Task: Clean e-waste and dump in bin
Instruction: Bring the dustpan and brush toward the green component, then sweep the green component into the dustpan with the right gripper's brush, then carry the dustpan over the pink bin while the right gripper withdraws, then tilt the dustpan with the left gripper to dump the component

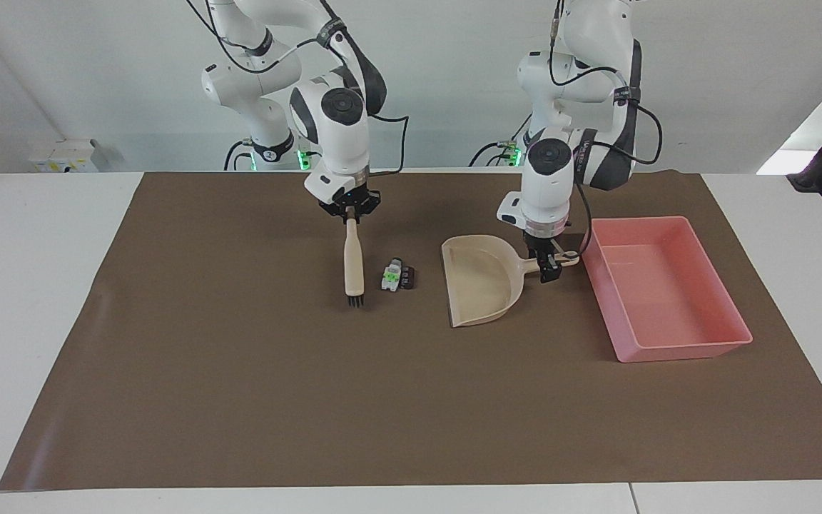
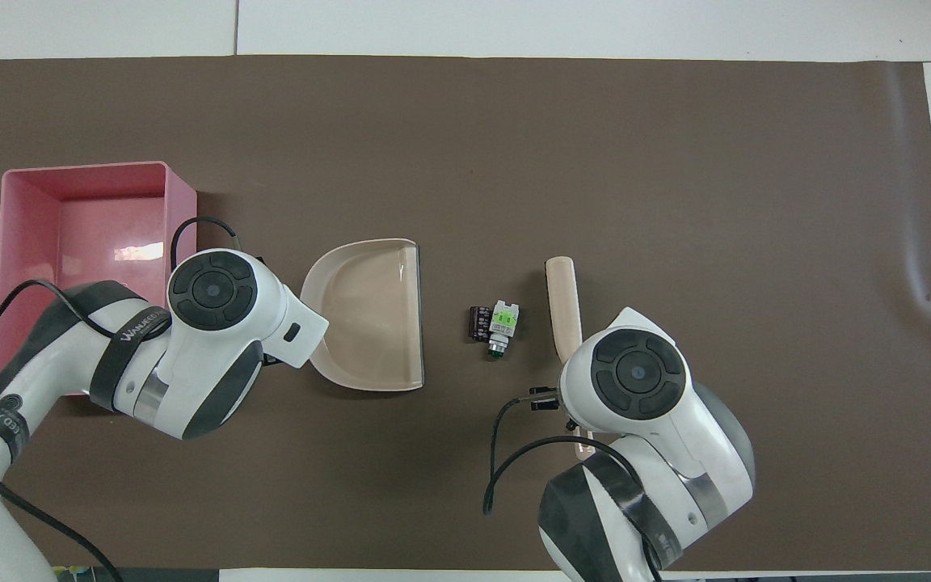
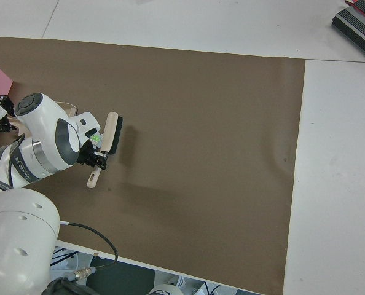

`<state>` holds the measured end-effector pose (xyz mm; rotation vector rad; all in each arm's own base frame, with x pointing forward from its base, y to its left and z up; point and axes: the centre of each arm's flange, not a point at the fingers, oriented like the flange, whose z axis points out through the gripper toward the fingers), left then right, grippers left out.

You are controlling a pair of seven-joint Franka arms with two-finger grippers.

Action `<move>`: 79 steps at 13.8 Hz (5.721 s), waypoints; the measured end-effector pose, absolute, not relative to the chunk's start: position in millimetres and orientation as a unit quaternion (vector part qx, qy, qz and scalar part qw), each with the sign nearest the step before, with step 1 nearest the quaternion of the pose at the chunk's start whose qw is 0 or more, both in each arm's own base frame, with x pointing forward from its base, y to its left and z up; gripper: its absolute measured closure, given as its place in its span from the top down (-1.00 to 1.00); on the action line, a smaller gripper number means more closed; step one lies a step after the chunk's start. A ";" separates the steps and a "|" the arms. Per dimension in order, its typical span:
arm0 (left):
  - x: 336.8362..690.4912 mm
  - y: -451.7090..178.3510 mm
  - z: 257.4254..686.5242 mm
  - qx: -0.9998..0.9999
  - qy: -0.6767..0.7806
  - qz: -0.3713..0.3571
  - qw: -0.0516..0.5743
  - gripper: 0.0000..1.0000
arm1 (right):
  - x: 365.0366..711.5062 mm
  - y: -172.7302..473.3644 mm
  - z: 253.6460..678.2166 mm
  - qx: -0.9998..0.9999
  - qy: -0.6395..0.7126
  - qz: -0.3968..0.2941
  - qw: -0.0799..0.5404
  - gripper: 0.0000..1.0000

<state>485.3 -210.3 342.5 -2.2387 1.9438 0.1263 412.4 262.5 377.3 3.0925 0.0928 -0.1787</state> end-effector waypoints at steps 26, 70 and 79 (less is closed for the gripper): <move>479.6 -300.3 353.9 -0.660 0.715 0.153 0.171 -0.33 | 374.5 361.4 308.9 0.994 0.031 -0.084 -0.059 -0.49; 551.9 42.7 521.3 -0.714 0.699 -0.037 -0.006 -0.33 | 475.8 -106.6 342.3 0.971 0.029 -0.235 0.027 -0.49; 547.1 167.0 553.4 -0.706 0.707 -0.018 0.016 -0.33 | 467.1 -98.2 325.3 0.974 0.025 -0.226 0.011 -0.48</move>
